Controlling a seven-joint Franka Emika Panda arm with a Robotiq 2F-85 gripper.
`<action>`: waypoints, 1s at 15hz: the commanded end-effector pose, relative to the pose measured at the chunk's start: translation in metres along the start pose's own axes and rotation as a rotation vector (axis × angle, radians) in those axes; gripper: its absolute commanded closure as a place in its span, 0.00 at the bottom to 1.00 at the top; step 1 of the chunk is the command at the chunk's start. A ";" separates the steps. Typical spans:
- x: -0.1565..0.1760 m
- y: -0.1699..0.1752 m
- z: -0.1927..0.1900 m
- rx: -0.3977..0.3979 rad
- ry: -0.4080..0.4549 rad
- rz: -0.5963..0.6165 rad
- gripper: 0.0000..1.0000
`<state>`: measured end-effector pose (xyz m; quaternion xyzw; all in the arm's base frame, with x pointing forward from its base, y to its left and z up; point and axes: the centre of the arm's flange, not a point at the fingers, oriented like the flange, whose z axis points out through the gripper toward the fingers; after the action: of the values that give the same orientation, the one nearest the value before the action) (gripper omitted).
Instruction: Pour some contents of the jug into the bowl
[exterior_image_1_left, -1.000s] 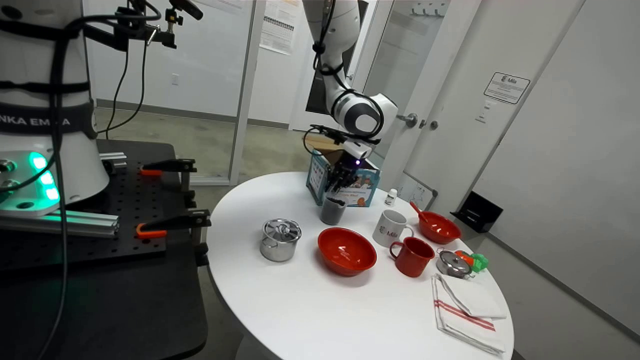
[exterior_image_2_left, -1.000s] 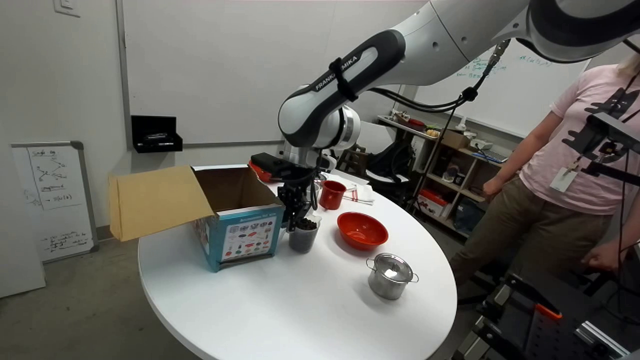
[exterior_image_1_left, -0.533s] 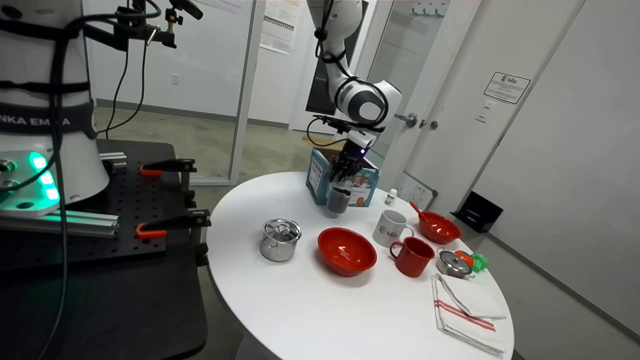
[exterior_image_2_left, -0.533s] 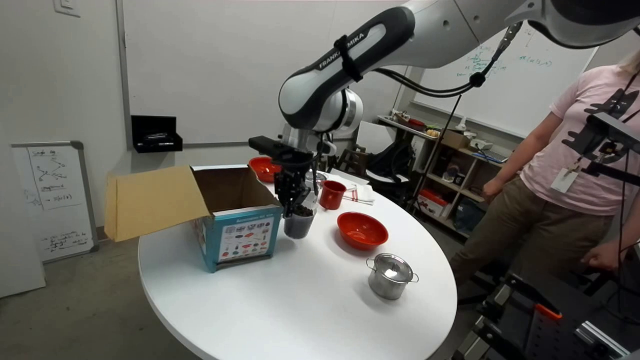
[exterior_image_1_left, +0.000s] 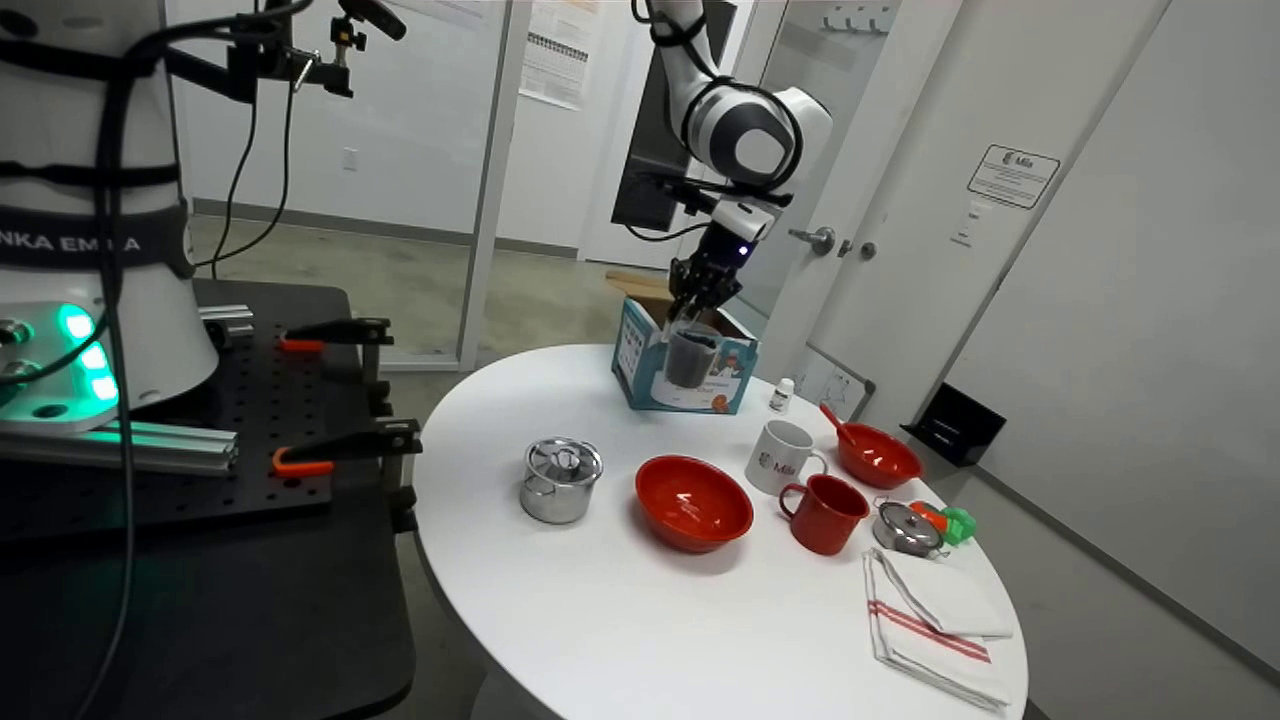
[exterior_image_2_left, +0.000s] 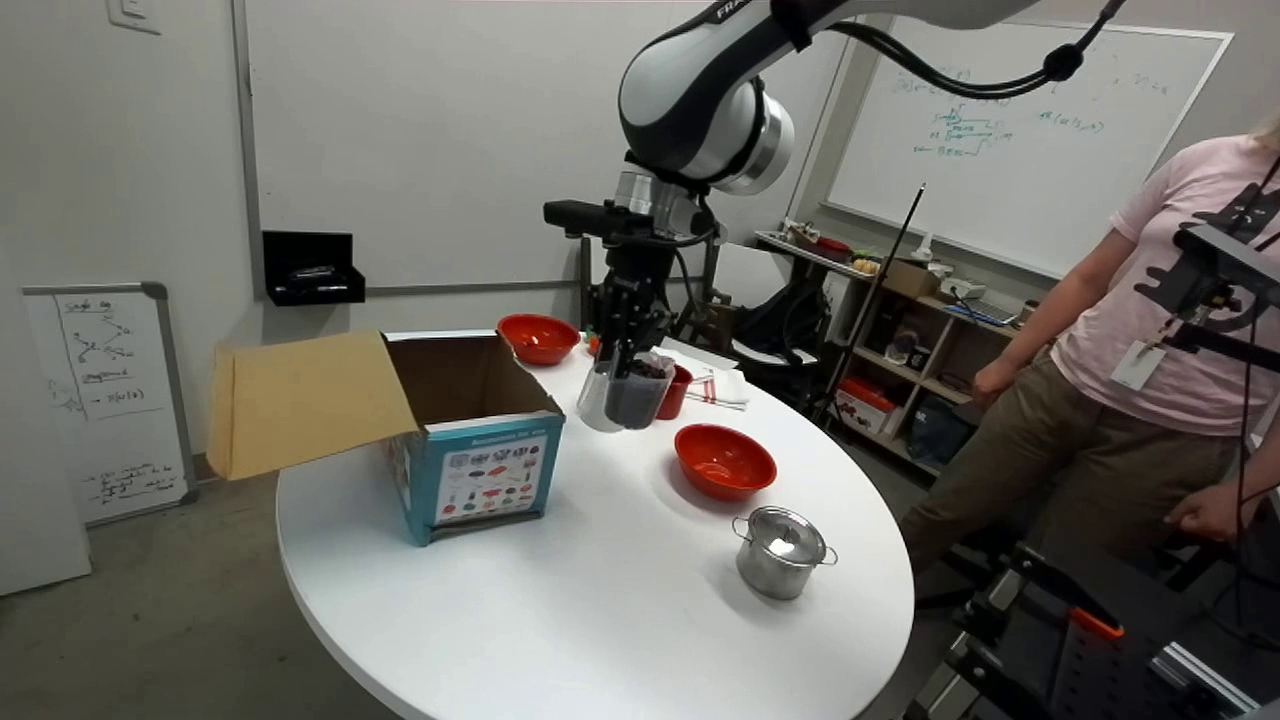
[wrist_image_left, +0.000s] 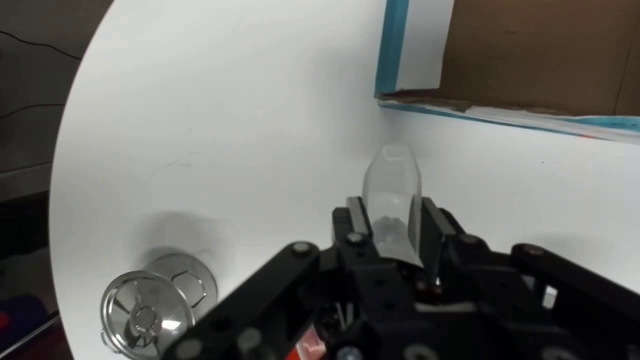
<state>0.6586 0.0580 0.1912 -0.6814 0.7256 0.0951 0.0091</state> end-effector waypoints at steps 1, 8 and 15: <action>0.027 0.051 -0.019 -0.002 -0.085 0.039 0.92; 0.097 0.134 -0.009 0.102 -0.279 0.135 0.92; 0.153 0.184 -0.031 0.150 -0.287 -0.027 0.92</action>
<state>0.4889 -0.0791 0.1960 -0.6259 0.7491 0.1510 0.1556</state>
